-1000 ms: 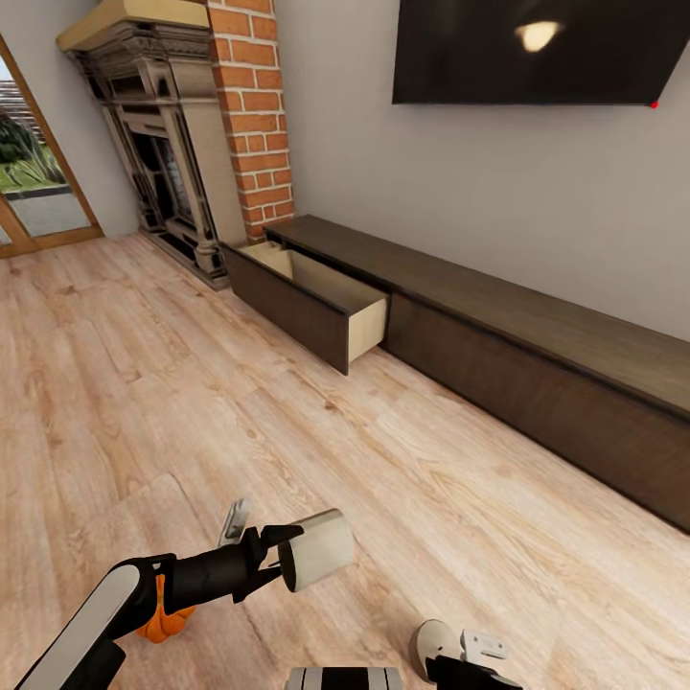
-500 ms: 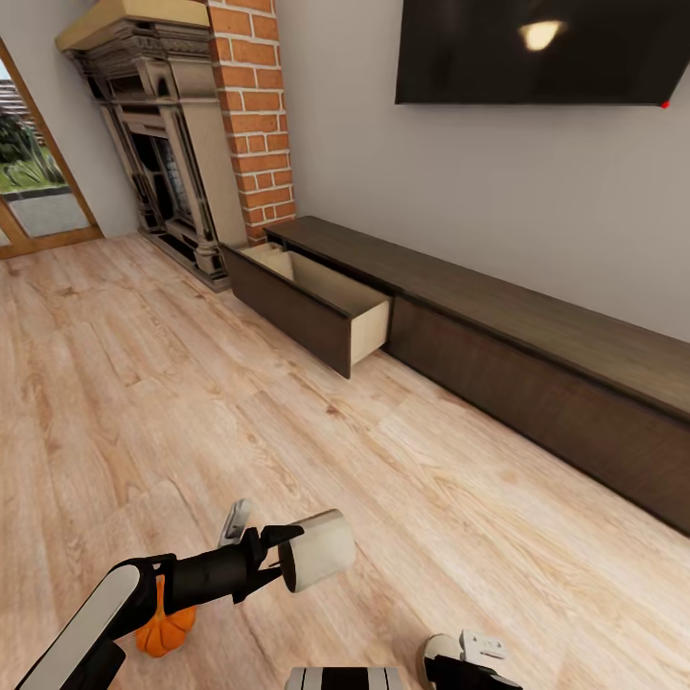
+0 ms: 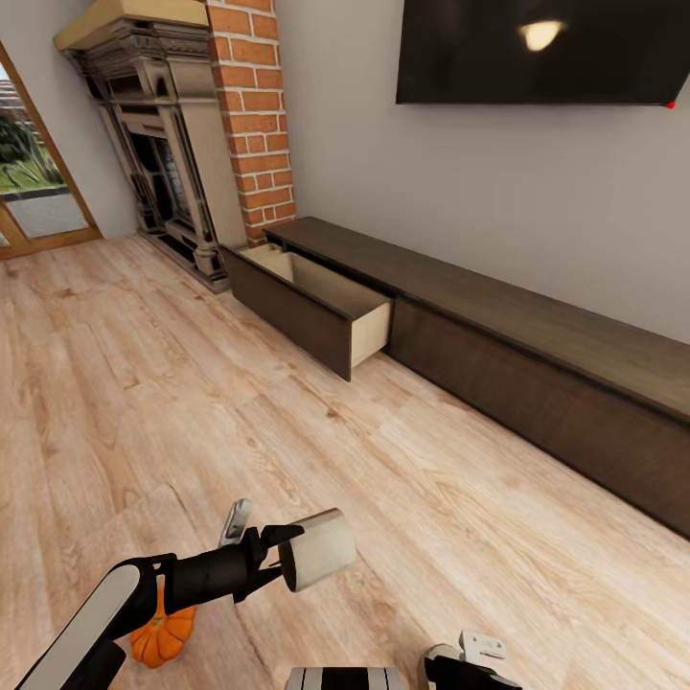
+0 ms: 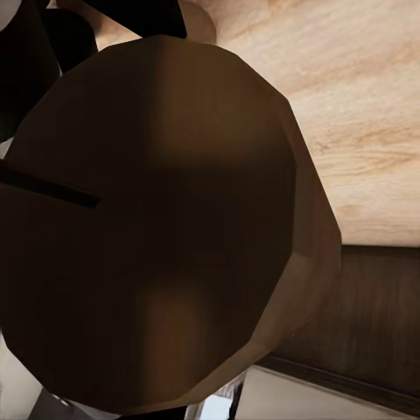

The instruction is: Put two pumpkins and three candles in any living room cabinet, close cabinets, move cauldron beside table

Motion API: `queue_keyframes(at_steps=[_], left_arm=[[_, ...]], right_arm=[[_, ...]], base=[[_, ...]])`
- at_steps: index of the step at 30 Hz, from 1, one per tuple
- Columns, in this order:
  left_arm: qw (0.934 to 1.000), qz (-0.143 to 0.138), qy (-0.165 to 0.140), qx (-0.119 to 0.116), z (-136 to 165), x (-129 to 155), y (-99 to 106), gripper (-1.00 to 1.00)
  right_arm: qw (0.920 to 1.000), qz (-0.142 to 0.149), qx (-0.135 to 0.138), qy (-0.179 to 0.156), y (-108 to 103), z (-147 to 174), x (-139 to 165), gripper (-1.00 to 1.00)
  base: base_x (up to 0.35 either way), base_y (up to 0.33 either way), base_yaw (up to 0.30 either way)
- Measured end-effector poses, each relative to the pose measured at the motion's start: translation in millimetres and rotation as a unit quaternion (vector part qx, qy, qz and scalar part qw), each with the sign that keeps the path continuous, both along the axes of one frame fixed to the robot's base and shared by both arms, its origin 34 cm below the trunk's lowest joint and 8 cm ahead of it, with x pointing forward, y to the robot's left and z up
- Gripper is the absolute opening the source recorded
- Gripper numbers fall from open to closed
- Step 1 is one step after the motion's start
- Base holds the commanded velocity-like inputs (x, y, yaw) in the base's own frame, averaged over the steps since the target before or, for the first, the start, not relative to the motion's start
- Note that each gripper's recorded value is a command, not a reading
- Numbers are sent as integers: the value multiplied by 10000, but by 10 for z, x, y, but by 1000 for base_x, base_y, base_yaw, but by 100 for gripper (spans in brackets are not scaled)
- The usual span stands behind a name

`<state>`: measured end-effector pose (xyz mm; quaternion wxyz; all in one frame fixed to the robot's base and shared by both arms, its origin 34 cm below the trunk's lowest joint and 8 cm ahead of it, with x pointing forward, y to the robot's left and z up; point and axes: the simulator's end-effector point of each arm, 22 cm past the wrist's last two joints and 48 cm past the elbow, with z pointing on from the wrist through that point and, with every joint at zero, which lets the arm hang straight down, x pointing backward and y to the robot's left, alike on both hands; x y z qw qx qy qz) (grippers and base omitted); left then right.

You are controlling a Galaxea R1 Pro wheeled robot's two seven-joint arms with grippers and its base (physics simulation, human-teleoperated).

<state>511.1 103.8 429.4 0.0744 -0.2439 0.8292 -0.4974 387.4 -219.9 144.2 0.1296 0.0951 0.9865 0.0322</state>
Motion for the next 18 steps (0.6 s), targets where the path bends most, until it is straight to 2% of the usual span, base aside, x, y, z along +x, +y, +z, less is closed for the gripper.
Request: queue_keyframes(at_steps=[10, 12, 14, 15, 18], left_arm=[[9999, -23, 143, -22, -130, -29, -11, -100], [9997, -48, 139, -191, -100, -34, -49, -100], [9981, -166, 64, -582, 32, -62, -135, -100], [9974, -199, 41, -695, 78, -69, -157, -100], [9966, -262, 10, -776, 110, -90, -177, -100]], right_arm=[[9999, 45, -15, 144, 4, -103, -112, 100], [9998, 45, -14, 178, 6, -128, -136, 100], [9998, 45, -14, 196, 6, -140, -151, 100], [9998, 45, -14, 194, 6, -140, -150, 100], [9998, 45, -13, 189, 7, -139, -144, 100]], base=[[0, 0, 0], [0, 0, 0], [0, 0, 0], [0, 0, 0], [0, 0, 0]])
